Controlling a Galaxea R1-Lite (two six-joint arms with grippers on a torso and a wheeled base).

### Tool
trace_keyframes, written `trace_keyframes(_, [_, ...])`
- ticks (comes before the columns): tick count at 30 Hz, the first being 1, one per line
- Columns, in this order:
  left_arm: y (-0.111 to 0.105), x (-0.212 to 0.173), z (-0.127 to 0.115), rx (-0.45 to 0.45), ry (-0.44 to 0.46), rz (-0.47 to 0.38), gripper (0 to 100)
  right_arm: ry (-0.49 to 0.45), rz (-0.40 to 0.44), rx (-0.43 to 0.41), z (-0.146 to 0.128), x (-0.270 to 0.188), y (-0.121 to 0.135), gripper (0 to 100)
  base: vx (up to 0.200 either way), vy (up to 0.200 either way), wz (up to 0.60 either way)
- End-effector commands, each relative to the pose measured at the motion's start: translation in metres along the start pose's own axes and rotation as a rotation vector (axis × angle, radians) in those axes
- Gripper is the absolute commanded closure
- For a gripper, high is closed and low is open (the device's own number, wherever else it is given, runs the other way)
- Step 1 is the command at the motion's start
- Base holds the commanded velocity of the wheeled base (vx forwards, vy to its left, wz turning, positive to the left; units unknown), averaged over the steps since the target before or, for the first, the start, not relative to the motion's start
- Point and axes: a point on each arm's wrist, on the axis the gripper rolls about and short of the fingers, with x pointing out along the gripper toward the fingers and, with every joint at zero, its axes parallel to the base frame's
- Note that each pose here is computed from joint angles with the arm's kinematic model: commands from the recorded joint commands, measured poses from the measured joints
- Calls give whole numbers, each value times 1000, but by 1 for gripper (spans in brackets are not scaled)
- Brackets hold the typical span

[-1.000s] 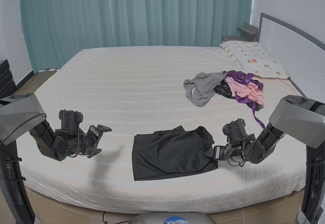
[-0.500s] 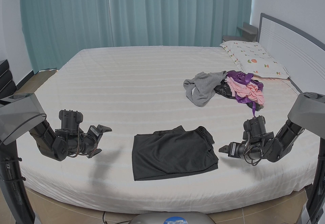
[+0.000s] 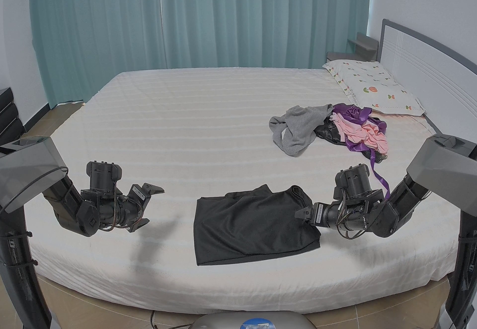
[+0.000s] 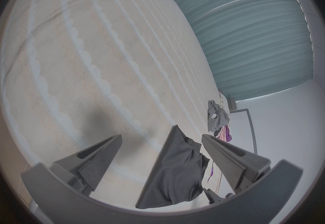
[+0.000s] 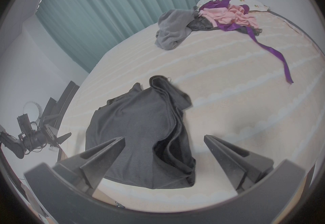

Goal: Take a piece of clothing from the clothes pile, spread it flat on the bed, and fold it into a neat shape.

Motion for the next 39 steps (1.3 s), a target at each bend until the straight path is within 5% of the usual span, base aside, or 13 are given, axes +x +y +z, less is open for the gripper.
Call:
trace_keyframes(1, [0, 0, 0, -1, 1, 1, 0, 48, 2, -21, -12, 9, 1, 100, 0, 0, 0])
trace_keyframes(20, [0, 1, 0, -1, 1, 2, 0, 102, -65, -36, -19, -2, -23, 100, 0, 0, 0])
trace_keyframes(21, [0, 1, 0, -1, 1, 2, 0, 105, -66, -41, -20, -2, -24, 0, 0, 0, 0])
trace_keyframes(33, [-1, -1, 1, -6, 6, 3, 0, -31, 21, 1, 18, -5, -4, 0, 0, 0, 0])
trace_keyframes(39, [0, -1, 0, -3, 7, 3, 0, -68, 58, 37, 32, 29, 10, 0, 200, 0, 0])
